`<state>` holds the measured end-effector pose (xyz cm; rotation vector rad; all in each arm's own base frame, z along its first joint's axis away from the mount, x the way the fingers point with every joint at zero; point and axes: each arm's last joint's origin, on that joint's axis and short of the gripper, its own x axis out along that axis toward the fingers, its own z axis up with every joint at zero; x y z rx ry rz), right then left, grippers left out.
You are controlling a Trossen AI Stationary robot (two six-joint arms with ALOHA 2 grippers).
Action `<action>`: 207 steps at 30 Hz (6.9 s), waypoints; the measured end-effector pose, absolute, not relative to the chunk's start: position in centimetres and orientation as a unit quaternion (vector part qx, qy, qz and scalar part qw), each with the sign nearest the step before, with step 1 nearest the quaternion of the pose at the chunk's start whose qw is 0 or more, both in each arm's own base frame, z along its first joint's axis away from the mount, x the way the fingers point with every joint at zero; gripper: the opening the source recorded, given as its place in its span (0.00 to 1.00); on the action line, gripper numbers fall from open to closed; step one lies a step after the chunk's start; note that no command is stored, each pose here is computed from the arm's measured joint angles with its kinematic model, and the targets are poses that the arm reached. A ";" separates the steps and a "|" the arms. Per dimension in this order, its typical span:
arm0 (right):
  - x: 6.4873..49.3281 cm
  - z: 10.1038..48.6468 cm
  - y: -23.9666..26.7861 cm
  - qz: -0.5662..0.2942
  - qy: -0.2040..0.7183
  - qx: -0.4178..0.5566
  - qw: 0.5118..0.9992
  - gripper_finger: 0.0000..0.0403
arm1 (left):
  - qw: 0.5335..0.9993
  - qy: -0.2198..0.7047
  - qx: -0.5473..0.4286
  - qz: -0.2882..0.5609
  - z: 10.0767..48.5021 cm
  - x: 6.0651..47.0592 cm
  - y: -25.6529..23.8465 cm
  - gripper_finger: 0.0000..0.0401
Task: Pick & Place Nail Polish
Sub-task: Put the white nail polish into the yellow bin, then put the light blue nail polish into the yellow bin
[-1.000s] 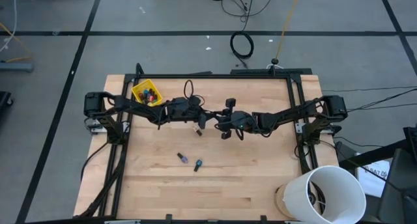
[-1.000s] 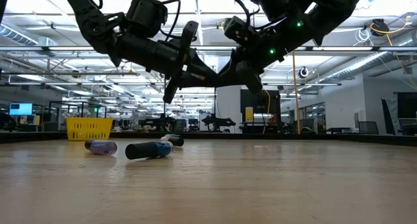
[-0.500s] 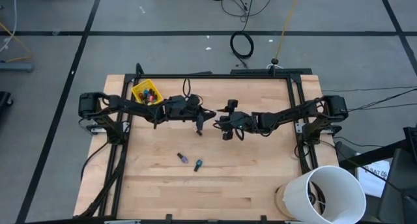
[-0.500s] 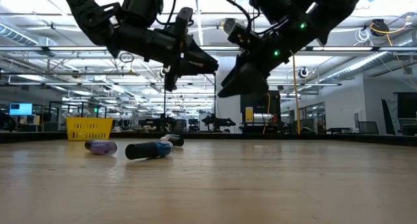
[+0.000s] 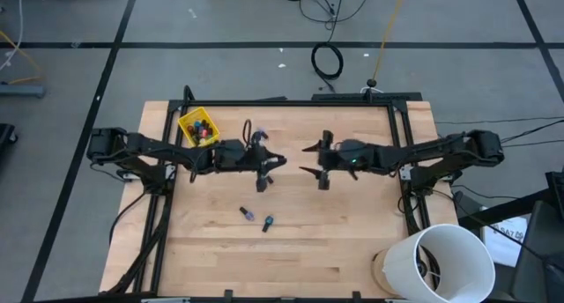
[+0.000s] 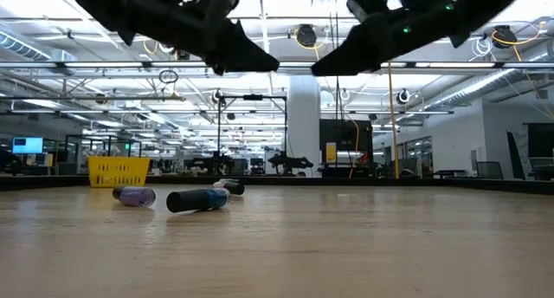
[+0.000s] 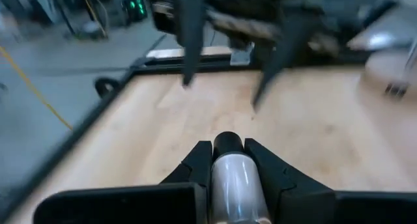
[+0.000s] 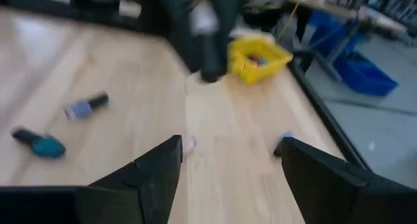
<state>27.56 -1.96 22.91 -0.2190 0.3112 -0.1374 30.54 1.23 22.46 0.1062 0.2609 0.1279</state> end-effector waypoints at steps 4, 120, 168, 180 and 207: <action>25.5 22.8 -2.8 -0.079 0.091 -0.090 0.989 0.59 | 0.974 0.152 0.147 0.078 22.2 30.4 -0.4 0.12; 41.6 16.1 -13.6 -0.152 0.264 0.061 0.951 0.53 | 0.824 0.035 -0.211 0.524 15.1 11.6 8.6 0.31; 23.4 26.3 -6.5 -0.031 0.003 -0.033 0.999 0.36 | 0.877 0.430 0.010 0.212 20.3 29.9 14.3 0.63; 22.6 26.1 -6.3 -0.029 0.032 -0.034 0.998 0.35 | 0.845 0.503 -0.039 0.175 16.7 32.6 21.1 0.62; 22.6 26.0 -6.2 -0.028 0.038 -0.041 0.998 0.35 | 0.817 0.569 -0.038 0.085 13.6 30.7 22.1 0.53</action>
